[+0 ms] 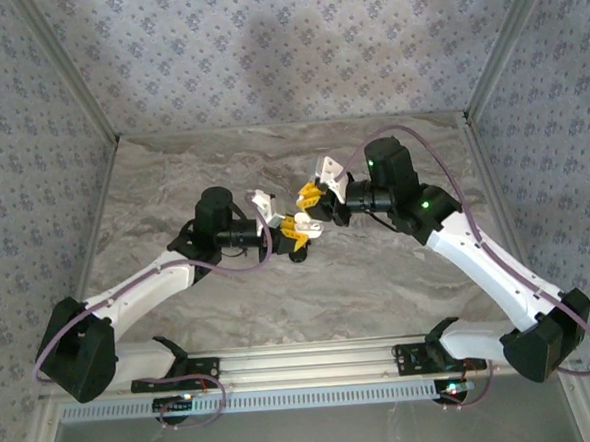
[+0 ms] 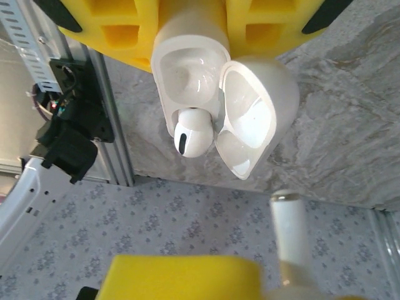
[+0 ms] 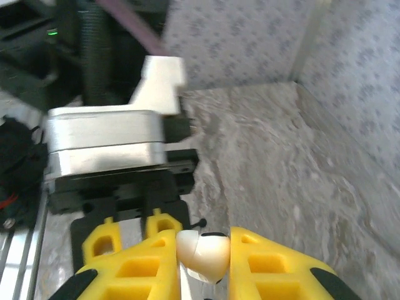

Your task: Insert wireless bluetooth earbuds into charging case

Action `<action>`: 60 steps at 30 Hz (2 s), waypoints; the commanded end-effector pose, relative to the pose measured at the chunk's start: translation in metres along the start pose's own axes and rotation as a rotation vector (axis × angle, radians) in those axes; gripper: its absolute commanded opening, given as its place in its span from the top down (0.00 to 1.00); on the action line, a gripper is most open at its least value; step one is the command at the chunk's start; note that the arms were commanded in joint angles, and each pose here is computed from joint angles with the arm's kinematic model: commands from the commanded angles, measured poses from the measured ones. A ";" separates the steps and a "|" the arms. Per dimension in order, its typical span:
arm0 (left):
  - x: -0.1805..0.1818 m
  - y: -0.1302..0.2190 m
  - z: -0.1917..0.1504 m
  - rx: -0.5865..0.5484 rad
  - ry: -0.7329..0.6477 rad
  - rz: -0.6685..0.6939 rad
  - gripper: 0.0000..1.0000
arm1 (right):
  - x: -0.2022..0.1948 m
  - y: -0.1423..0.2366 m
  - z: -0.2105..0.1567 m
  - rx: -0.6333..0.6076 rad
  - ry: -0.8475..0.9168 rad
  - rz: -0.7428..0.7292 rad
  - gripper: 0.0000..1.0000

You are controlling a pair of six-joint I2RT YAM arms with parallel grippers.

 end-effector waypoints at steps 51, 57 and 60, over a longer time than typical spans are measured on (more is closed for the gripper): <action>-0.008 0.008 0.038 -0.085 -0.063 -0.090 0.88 | 0.032 -0.010 -0.046 0.168 0.317 0.332 0.68; -0.007 0.008 0.037 -0.078 -0.065 -0.089 0.88 | 0.029 -0.007 -0.042 0.165 0.349 0.288 0.63; -0.006 0.008 0.035 -0.070 -0.065 -0.080 0.88 | 0.029 -0.006 -0.039 0.155 0.358 0.275 0.60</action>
Point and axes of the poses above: each hand's point on the last joint's axis, 136 mm out from that joint toward the fingers, its own y axis back along the fingers, its own x axis along the line the jaws close on, z = x × y, the point moved 3 cm from there along y, back along the fingers, and after that the axes turned 15 degrees about -y, right-handed, at the moved point
